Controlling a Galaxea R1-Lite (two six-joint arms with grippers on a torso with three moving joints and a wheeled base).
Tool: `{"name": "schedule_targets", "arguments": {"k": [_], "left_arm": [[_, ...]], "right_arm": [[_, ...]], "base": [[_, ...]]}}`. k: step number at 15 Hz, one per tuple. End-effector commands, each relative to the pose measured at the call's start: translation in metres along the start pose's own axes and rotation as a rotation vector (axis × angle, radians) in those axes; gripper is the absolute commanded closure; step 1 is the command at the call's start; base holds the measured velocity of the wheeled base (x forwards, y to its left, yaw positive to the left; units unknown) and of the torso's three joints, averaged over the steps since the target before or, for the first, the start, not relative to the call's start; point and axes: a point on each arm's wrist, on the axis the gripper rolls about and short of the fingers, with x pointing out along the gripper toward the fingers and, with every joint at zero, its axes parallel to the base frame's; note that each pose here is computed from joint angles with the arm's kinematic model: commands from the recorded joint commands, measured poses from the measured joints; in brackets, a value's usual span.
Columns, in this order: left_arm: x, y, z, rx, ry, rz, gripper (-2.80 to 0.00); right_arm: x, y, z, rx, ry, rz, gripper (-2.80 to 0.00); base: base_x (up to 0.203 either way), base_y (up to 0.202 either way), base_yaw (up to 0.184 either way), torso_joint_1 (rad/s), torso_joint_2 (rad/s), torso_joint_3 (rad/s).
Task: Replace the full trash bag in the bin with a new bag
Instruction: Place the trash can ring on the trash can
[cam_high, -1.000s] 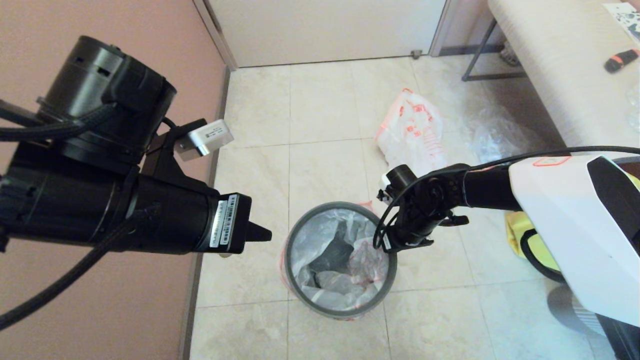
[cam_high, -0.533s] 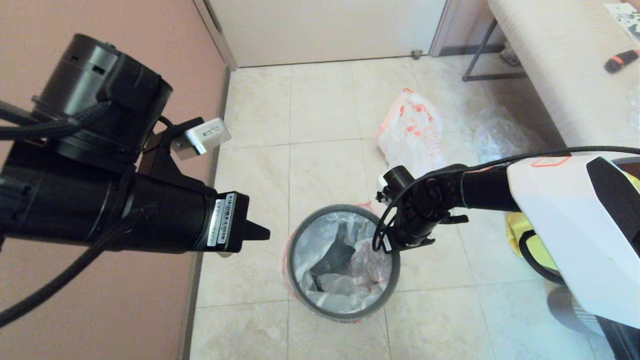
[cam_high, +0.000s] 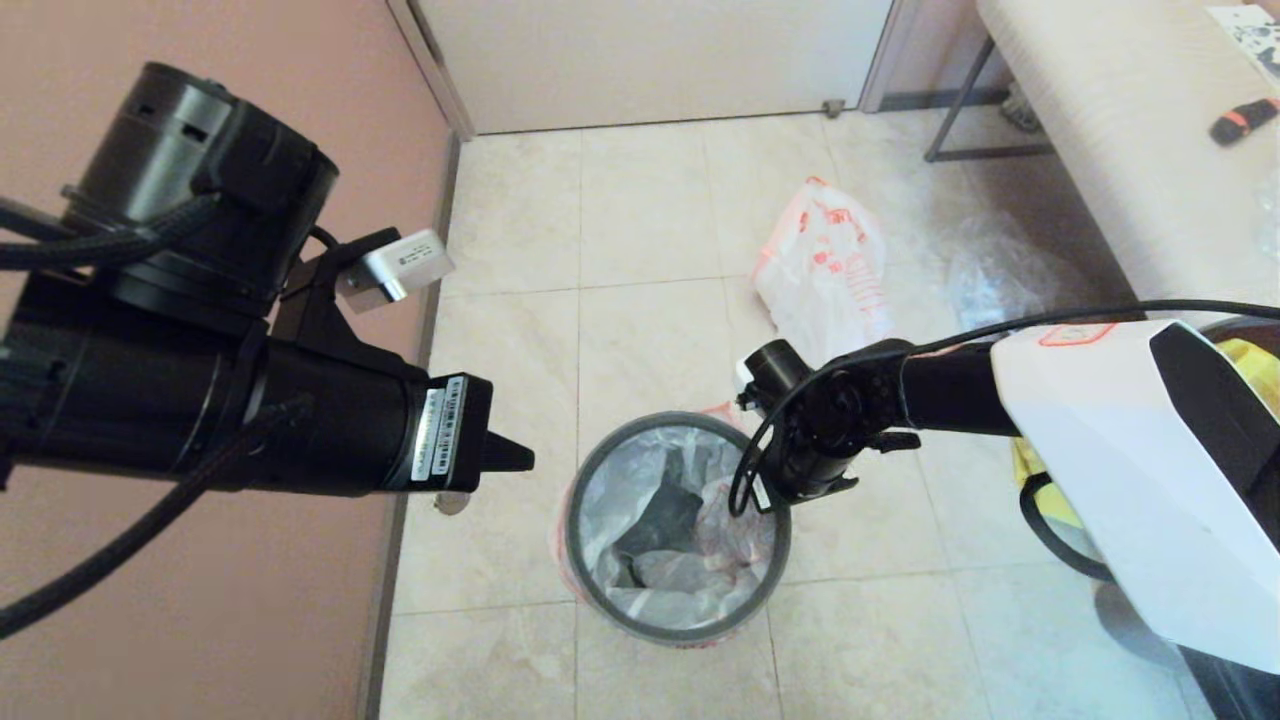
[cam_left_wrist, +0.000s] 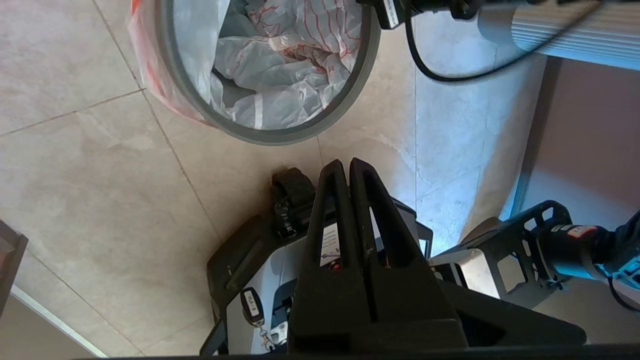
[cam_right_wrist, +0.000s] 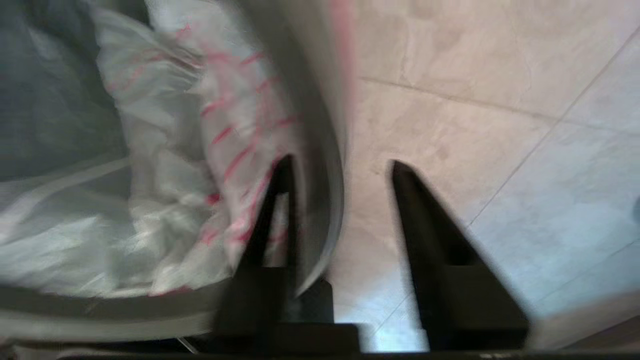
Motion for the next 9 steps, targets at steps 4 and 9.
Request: {"name": "schedule_targets", "arguments": {"k": [4,9], "left_arm": [[0.004,0.004,0.001,-0.01,0.01,0.015,0.0],[0.054,0.021,0.0,-0.015,0.137,0.091,0.0]], "right_arm": [[-0.058,0.003,0.001,-0.003,-0.035,0.017,-2.8],[-0.103,-0.027,-0.014,0.138,0.061,0.275,-0.23]], "base": [[0.0,0.0,0.0,0.0,0.0,0.0],[0.0,0.0,0.0,0.0,0.0,0.0]]}}
